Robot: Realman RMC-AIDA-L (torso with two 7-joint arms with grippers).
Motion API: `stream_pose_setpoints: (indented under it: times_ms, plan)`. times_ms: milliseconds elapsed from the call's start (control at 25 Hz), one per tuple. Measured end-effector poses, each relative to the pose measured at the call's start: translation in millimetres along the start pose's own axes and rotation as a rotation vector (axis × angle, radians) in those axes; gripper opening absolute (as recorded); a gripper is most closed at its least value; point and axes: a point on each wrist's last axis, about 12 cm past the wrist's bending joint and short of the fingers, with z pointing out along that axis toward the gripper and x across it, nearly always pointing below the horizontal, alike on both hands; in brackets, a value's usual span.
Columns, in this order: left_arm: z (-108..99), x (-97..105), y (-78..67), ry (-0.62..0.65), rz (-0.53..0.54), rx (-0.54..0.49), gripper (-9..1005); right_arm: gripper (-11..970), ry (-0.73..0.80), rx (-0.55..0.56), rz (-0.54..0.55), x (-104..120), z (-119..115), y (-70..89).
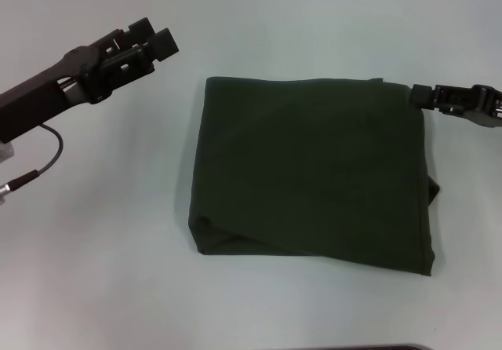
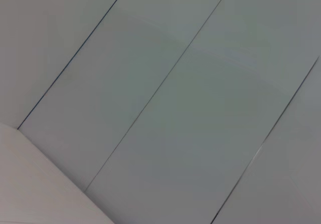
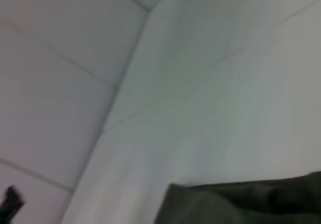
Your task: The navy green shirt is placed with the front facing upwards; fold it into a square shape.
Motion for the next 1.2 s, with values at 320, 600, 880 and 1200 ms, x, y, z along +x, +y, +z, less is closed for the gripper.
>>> stream_pose_setpoints:
  times_ms: [320, 600, 880, 1200]
  plan:
    - [2.9, 1.2, -0.5, -0.008, -0.008, 0.008, 920, 380, 0.037, -0.101, -0.049, 1.4, 22.7, 16.8]
    - [4.7, 0.8, -0.4, -0.010, 0.000, 0.011, 920, 381, 0.095, -0.043, -0.084, 5.4, 72.8, 21.8]
    - [4.2, 3.1, 1.4, -0.015, -0.010, -0.005, 920, 235, 0.088, 0.050, -0.062, 11.2, 81.3, 9.7]
    - [2.9, 3.5, 2.3, -0.018, -0.012, -0.017, 921, 169, 0.040, 0.141, -0.040, 10.9, 76.5, -3.2]
